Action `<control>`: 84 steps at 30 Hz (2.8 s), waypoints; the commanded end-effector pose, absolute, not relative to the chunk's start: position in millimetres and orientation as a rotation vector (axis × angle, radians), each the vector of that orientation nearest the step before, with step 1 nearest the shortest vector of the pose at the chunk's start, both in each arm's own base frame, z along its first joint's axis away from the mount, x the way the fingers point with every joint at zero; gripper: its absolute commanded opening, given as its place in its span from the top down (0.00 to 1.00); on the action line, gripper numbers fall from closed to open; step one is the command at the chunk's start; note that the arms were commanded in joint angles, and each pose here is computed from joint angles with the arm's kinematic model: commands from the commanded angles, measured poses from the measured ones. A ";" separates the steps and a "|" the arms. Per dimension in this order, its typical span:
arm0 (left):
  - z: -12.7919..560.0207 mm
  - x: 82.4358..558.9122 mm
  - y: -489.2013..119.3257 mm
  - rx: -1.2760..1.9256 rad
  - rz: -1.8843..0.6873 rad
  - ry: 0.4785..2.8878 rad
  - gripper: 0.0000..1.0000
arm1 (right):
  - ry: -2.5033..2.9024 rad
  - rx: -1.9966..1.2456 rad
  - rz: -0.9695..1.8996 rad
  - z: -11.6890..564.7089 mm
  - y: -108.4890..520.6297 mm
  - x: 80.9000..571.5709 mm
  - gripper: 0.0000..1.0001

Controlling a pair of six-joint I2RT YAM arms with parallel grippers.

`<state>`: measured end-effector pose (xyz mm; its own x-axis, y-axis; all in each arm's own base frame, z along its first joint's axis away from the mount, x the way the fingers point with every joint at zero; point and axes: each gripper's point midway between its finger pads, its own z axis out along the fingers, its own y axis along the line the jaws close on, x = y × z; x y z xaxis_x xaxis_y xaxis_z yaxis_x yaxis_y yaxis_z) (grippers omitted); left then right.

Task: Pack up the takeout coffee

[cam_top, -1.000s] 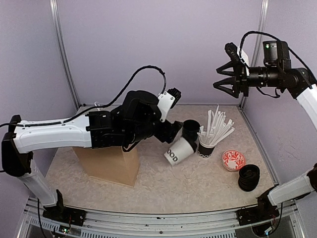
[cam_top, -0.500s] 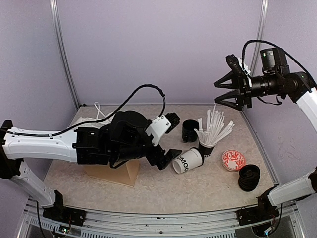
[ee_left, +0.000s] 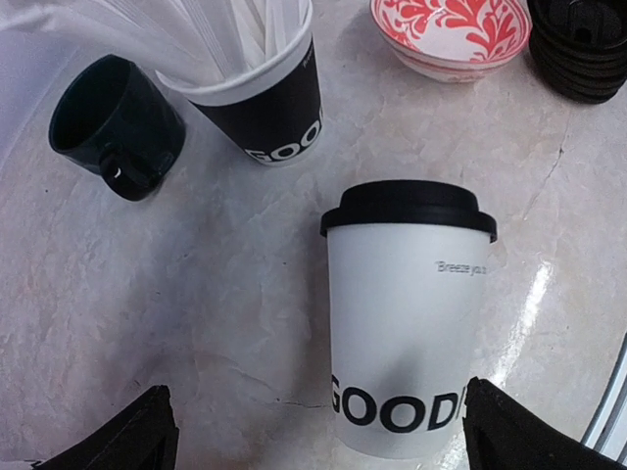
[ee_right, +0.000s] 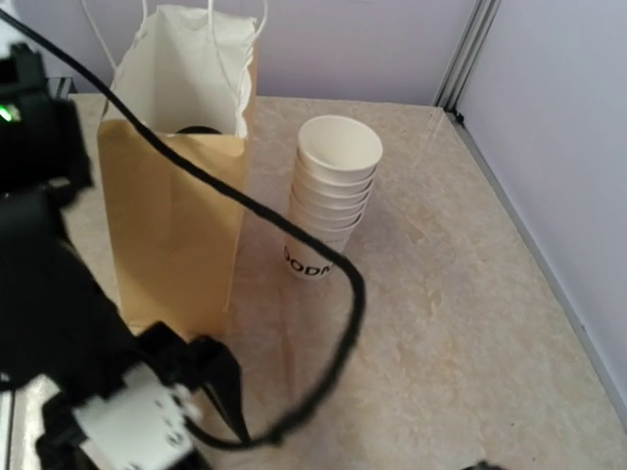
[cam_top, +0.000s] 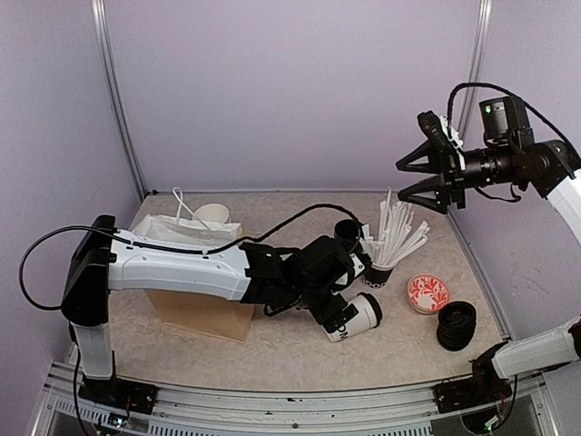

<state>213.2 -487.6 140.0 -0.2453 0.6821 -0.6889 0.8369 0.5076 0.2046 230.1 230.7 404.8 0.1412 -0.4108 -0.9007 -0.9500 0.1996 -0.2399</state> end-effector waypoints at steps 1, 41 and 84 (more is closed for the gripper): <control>109.8 210.4 -492.5 1.279 -0.321 2.120 0.01 | 1.446 -1.379 0.641 404.0 223.6 222.0 0.31; 82.7 137.2 -501.2 1.600 -0.445 2.044 0.43 | 1.568 -1.340 0.663 390.9 223.3 233.9 0.34; 252.0 131.0 -470.0 1.202 -0.628 1.521 0.39 | 1.419 -1.849 0.842 316.5 263.7 142.2 0.11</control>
<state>129.9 -467.9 229.6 0.0432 0.4196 -0.9067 0.9088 0.3605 0.2101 145.8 261.7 318.3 0.2034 -0.5559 -0.8060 -0.9750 -0.1903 -0.1148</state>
